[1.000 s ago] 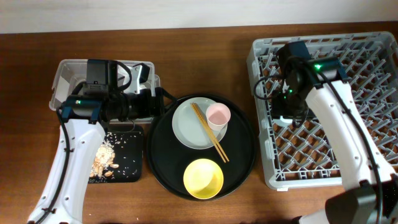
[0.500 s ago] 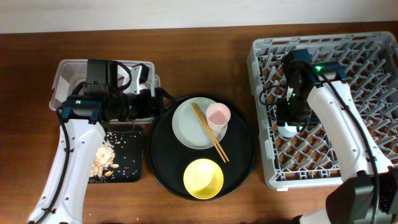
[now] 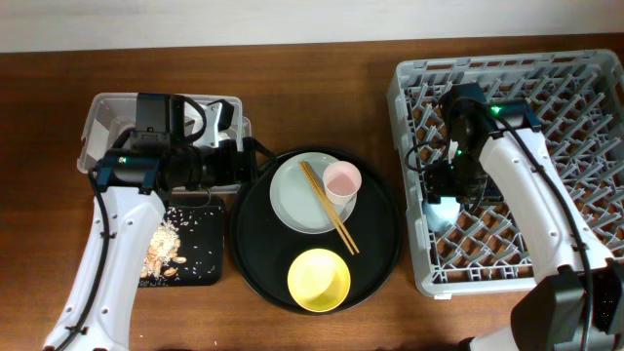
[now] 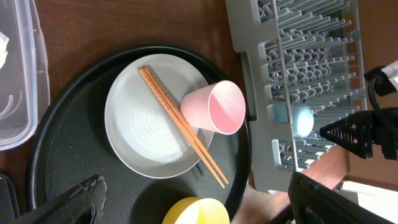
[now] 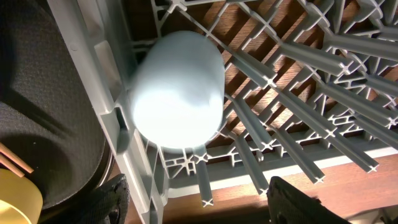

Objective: Sort waste into correct bins and load items into the dishwasher rack
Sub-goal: 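Place the blue cup upside down in the dish rack with right gripper, then grasp the pink cup with the left gripper and pass it to the right gripper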

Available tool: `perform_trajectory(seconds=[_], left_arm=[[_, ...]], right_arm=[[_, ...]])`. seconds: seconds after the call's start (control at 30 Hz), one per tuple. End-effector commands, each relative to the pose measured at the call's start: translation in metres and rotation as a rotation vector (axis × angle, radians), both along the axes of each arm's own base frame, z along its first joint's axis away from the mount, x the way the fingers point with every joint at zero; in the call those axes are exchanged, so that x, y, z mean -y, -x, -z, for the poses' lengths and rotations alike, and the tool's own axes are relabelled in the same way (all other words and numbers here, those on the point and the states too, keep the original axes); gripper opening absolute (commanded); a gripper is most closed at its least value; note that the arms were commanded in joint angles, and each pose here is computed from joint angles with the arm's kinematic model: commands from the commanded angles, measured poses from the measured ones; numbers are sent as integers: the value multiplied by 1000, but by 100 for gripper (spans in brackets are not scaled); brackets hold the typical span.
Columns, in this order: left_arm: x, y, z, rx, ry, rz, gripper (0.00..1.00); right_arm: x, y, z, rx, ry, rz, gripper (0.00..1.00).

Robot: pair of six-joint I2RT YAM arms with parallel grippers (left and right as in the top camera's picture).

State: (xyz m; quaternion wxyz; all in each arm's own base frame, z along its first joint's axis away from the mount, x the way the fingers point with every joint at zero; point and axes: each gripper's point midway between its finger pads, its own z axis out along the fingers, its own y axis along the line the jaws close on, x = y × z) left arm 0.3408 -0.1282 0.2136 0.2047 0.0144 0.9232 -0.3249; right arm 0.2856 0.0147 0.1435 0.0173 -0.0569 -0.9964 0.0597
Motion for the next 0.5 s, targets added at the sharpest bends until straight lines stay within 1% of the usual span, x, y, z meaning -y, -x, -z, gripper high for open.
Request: perform_trajectory(seconds=[0.0, 0.07, 0.1, 0.13, 0.17, 0.2, 0.23, 0.27, 0.33, 0.4, 0.47], left_arm=[[0, 0, -2, 16, -8, 10, 92], [8, 3, -2, 16, -8, 32, 90], [14, 4, -2, 21, -20, 47, 79], [17, 3, 2, 41, -78, 49, 65], [20, 1, 6, 56, -127, 45, 57], [25, -2, 11, 51, -171, 10, 55], [34, -2, 15, 42, -182, -5, 55], [45, -2, 17, 43, -183, 5, 55], [79, -5, 32, 49, -203, 29, 55], [103, -8, 50, 60, -234, 61, 55], [119, -16, 79, 75, -314, 69, 55]], right_arm=[[1, 1, 2, -6, 5, -3, 73], [0, 1, -3, -1, -12, -73, 75], [-5, -2, -11, 28, -59, -70, 75], [-16, -4, -26, 81, -138, -110, 75], [-21, -5, -39, 131, -169, -123, 76], [-24, -5, -54, 192, -188, -129, 76], [-25, -2, -68, 249, -200, -136, 77], [-26, 2, -79, 292, -204, -139, 77], [-24, 15, -102, 374, -207, -147, 82], [-23, 27, -112, 399, -207, -149, 83], [-22, 37, -114, 388, -207, -149, 83]])
